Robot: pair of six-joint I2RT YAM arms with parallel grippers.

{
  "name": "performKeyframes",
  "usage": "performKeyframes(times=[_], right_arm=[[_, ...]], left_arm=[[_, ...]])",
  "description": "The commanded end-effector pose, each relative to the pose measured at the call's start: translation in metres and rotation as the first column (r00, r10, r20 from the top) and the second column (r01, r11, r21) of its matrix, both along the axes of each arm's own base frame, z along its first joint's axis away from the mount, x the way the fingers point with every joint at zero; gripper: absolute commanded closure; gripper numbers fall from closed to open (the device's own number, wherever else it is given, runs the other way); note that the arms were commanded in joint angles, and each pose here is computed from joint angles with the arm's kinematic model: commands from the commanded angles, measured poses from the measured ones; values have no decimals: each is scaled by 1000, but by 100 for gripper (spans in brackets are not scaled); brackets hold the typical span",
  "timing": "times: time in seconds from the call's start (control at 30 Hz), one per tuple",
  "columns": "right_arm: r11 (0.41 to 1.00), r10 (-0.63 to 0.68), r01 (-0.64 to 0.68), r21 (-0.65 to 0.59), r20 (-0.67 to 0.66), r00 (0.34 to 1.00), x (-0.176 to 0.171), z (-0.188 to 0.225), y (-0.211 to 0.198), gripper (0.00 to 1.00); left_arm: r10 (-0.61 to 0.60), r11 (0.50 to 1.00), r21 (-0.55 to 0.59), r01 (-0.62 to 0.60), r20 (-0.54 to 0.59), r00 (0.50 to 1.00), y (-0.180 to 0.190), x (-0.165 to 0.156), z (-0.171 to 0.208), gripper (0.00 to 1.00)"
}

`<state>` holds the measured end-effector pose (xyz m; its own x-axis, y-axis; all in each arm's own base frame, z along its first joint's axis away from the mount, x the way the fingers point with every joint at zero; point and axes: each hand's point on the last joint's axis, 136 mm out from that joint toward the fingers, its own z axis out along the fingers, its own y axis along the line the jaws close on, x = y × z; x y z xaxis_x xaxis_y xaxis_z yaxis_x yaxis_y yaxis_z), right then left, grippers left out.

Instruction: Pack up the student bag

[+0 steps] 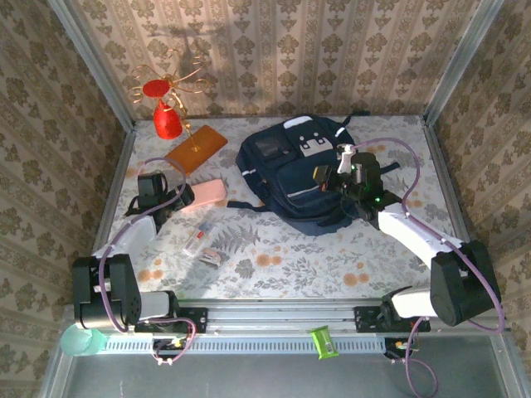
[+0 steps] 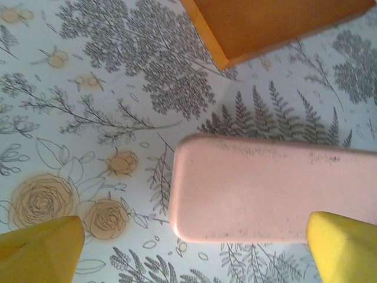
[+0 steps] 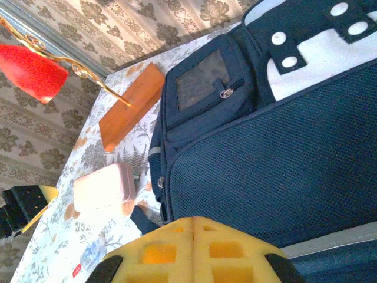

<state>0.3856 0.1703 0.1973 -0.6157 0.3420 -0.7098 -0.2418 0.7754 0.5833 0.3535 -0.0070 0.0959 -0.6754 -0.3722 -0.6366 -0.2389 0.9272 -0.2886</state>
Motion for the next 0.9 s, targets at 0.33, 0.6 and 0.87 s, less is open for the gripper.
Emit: performKeyframes(times=[0.33, 0.6, 0.87], right_arm=[[997, 58, -56, 54, -27, 998, -3, -3, 13, 100], [996, 74, -72, 57, -43, 996, -3, -7, 16, 100], [997, 72, -70, 44, -57, 996, -5, -14, 14, 100]], left_arm=[[-122, 989, 68, 129, -100, 988, -13, 6, -12, 0], [-213, 977, -53, 208, -98, 972, -39, 45, -21, 1], [-332, 931, -187, 314, -78, 940, -106, 18, -22, 3]])
